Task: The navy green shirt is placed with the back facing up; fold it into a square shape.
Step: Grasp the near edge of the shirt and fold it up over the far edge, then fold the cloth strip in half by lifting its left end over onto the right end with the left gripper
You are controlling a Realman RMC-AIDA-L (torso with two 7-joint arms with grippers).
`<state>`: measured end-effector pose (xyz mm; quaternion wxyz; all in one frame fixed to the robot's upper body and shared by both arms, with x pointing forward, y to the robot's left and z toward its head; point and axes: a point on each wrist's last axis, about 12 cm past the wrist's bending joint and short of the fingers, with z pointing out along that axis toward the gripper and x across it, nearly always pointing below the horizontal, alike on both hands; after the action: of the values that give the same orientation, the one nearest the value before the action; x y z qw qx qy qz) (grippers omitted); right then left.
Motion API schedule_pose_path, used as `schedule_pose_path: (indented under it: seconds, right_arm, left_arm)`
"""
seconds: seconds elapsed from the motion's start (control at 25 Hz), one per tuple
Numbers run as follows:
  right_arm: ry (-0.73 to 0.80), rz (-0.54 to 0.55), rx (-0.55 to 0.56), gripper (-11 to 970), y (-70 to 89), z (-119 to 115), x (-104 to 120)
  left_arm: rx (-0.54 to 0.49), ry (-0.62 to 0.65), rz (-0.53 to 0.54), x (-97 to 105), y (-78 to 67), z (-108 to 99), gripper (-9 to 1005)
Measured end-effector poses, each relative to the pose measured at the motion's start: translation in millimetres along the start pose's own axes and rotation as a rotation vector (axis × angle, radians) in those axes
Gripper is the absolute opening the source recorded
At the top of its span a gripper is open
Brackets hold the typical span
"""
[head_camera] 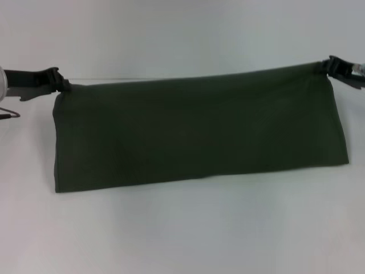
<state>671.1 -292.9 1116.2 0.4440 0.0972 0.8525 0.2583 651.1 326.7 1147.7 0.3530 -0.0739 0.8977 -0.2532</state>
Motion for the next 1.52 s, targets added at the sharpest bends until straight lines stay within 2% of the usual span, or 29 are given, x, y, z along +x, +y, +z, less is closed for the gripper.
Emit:
schedule_pose_path:
  seconds: [0.24,0.52,0.76,1.08,1.16,1.24,1.4,1.52]
  right_arm:
    - [-0.042,-0.057,0.047,48,15.4,13.7,-10.6]
    - [-0.059,-0.149,0.144,48,25.5,30.3,-4.3]
    - [-0.083,-0.2,0.158,49,36.6,35.8,-8.8]
    - [-0.088,-0.231,0.154,49,41.5,36.7,-18.4]
    - [-0.095,-0.236,0.16,49,40.0,35.4,-24.2]
    - [-0.115,-0.222,0.16,92,36.1,30.8,-34.6]
    - [-0.12,-0.151,0.095,177,23.2,8.9,-51.9]
    - [-0.075,-0.082,0.034,318,5.6,-15.3,-48.4]
  left_arm:
    - [-0.025,-0.035,0.002,-5.6,-1.6,3.3,96]
    - [-0.053,-0.045,0.012,-1.5,-5.7,17.9,101]
    - [-0.066,-0.05,0.024,0.4,-8.1,22.8,104]
    - [-0.067,-0.039,0.065,5.2,-19.0,32.3,109]
    - [-0.068,-0.041,0.05,8.1,-19.2,34.0,111]
    - [-0.063,-0.058,0.015,8.7,-16.5,31.9,112]
    - [-0.004,-0.141,-0.063,13.7,-8.8,12.4,186]
    - [0.086,-0.148,-0.092,26.8,-6.2,-3.8,242]
